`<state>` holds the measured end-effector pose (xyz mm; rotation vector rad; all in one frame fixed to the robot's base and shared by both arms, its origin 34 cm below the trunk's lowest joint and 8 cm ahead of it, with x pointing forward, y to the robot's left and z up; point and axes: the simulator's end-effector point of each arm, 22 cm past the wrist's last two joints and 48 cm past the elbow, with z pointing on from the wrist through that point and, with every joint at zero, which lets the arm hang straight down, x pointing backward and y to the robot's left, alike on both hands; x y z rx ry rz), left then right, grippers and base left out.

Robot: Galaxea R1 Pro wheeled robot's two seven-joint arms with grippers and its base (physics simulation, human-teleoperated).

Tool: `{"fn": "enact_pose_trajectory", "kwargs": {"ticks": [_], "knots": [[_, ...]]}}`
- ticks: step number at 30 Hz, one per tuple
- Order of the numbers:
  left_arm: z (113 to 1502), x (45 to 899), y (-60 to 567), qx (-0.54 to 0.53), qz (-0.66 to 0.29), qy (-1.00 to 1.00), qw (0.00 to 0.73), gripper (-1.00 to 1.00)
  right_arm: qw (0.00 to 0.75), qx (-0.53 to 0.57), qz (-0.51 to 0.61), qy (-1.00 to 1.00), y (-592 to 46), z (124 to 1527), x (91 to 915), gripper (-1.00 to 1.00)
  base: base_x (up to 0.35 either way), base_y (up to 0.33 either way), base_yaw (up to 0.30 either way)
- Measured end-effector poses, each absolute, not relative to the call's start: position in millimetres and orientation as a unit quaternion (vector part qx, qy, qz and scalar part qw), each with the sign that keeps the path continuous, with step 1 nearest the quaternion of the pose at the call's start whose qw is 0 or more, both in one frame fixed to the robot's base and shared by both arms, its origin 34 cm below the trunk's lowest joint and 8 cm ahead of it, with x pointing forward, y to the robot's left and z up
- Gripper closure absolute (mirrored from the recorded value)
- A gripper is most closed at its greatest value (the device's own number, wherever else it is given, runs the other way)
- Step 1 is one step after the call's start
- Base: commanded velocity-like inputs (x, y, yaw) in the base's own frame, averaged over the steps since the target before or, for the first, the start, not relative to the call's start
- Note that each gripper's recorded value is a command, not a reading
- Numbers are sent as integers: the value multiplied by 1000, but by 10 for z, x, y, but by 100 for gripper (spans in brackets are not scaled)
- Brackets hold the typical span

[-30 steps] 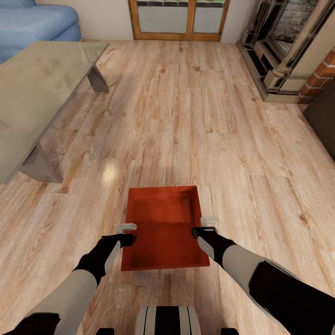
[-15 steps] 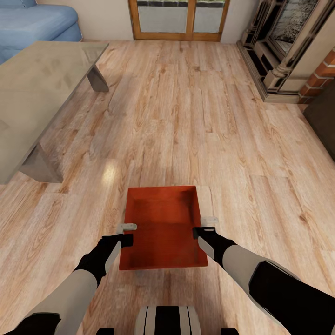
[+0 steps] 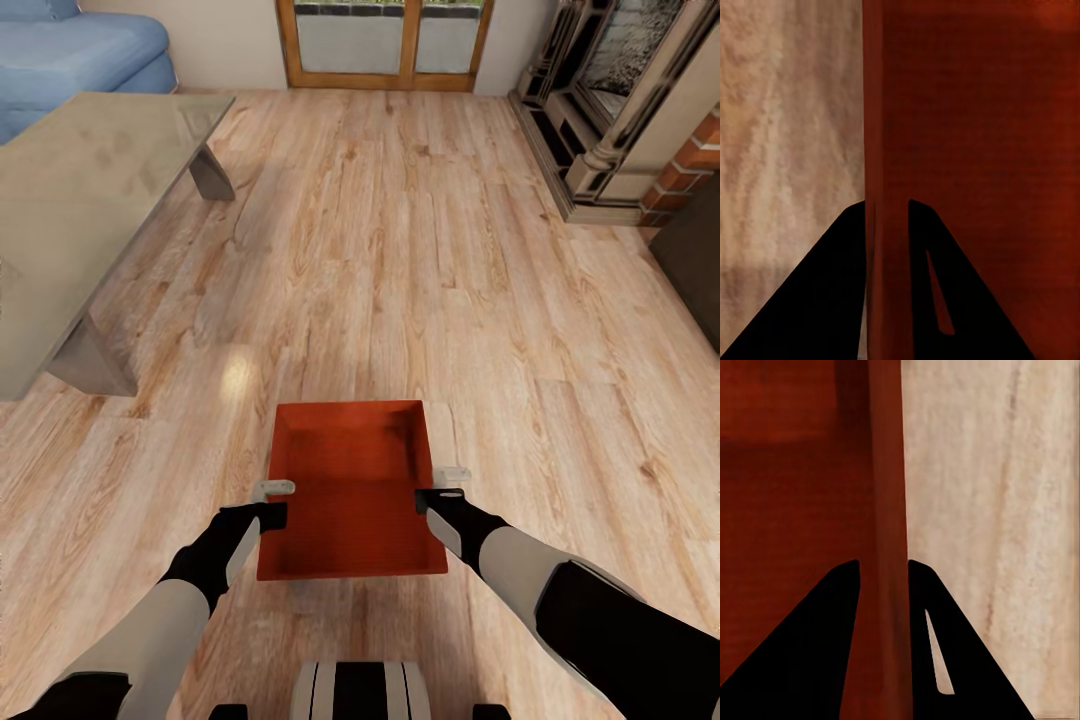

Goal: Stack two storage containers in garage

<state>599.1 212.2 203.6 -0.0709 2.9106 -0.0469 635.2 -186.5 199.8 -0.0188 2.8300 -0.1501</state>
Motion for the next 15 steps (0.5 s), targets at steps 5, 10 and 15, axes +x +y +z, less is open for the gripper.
{"fn": "enact_pose_trajectory", "kwargs": {"ticks": [5,10,15], "knots": [[2144,6014,2126,-24,-15,993,114,100,153,-7,-53,987,-1861,2106,6374,100,0,0,0],[2254,6044,2132,-24,-15,993,115,100,154,-6,-52,987,-1853,2218,6406,100,0,0,0],[2363,6072,2131,-24,-15,993,116,100,155,-6,-51,987,-1854,2327,6436,100,0,0,0]]}}
